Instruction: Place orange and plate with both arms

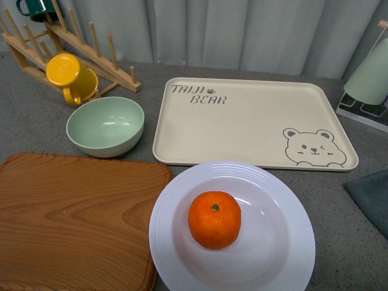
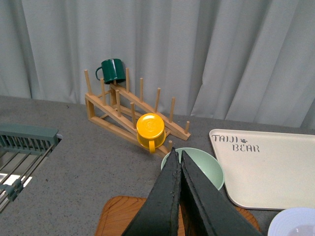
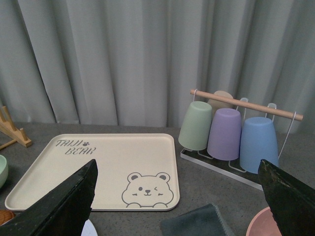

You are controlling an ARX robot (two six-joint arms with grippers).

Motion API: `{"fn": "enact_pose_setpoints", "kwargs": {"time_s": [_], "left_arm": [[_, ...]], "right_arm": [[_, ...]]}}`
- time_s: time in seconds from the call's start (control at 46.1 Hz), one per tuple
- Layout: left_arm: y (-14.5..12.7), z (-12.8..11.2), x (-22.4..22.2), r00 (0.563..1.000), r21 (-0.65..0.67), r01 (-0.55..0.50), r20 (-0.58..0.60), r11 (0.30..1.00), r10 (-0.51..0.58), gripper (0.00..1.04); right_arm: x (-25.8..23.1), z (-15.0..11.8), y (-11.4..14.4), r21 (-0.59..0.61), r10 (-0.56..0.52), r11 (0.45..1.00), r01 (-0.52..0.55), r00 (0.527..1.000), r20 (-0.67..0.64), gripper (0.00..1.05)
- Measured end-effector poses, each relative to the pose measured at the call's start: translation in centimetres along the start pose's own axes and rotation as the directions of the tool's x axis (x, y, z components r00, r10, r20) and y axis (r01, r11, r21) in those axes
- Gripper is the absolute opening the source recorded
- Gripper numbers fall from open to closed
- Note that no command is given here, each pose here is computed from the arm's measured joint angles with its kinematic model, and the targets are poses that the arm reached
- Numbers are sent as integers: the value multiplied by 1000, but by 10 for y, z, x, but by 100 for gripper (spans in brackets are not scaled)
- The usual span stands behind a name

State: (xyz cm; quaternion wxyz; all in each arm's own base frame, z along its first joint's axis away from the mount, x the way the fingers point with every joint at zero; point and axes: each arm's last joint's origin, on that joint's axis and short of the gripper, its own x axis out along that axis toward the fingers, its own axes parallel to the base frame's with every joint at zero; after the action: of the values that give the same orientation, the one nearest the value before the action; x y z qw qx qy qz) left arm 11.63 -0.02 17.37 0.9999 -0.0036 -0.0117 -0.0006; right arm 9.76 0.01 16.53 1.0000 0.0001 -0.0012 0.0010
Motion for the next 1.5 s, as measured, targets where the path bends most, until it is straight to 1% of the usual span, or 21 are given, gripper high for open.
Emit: {"fn": "enact_pose_setpoints", "kwargs": {"time_s": [0.412,0.477,0.542,0.672,0.737,0.781,0.802,0.824,0.889,0.998,1.084,1.128,1.149,1.214,1.28,1.301,1.366,1.388,1.41,1.453,1.496], "left_arm": [[0,0,-8,1000,0,0,0,1000,0,4],[0,-4,-15,999,0,2,-32,1000,-2,4],[0,-3,-19,1000,0,1,-8,1000,-1,4],[0,-3,-20,1000,-1,1,-6,1000,-1,4],[0,-3,-20,1000,0,1,-7,1000,-1,20],[0,-3,-20,1000,0,1,-7,1000,-1,29],[0,-3,-20,1000,0,1,-7,1000,-1,34],[0,-3,-20,1000,0,1,-7,1000,-1,37],[0,-3,-20,1000,0,1,-6,1000,-1,54],[0,-3,-20,1000,0,1,-6,1000,-1,75],[0,-3,-20,1000,0,1,-6,1000,-1,93],[0,-3,-20,1000,0,1,-6,1000,-1,99],[0,-3,-20,1000,2,1,-6,1000,-1,100],[0,-3,-20,1000,2,1,-6,1000,-1,98],[0,-3,-20,1000,2,1,-6,1000,-1,98],[0,-3,-20,1000,2,1,-6,1000,-1,98],[0,-3,-20,1000,2,1,-6,1000,-1,98],[0,-3,-20,1000,2,1,-6,1000,-1,98],[0,-3,-20,1000,2,1,-6,1000,-1,98],[0,-3,-20,1000,2,1,-6,1000,-1,98],[0,-3,-20,1000,2,1,-6,1000,-1,98]], "right_arm": [[0,0,0,0,0,1000,0,1000,0,96],[0,0,0,0,0,1000,0,1000,0,96],[0,0,0,0,0,1000,0,1000,0,96],[0,0,0,0,0,1000,0,1000,0,96],[0,0,0,0,1,1000,-1,1000,0,96],[0,-1,0,3,39,999,-39,997,-63,96],[0,-3,0,8,67,998,-67,991,-118,96],[1,-5,0,9,69,998,-69,985,-158,96],[4,-10,-1,10,58,998,-58,974,-218,96],[14,-6,-3,31,42,999,-35,962,-269,96],[29,-3,-6,89,64,995,-38,949,-309,96],[38,-2,-9,126,68,992,-27,939,-337,96],[46,-2,-12,158,71,987,-14,931,-359,96],[61,-6,-18,225,86,974,13,901,-425,96],[77,-16,-25,299,119,953,51,846,-520,96],[79,-18,-26,311,127,949,56,834,-537,96],[94,-35,-33,393,188,914,105,747,-637,96],[99,-42,-34,424,218,897,127,707,-673,96],[103,-47,-35,447,243,883,140,678,-693,96],[113,-61,-36,516,330,841,162,603,-726,96],[120,-69,-36,551,378,816,173,561,-737,96]]}}
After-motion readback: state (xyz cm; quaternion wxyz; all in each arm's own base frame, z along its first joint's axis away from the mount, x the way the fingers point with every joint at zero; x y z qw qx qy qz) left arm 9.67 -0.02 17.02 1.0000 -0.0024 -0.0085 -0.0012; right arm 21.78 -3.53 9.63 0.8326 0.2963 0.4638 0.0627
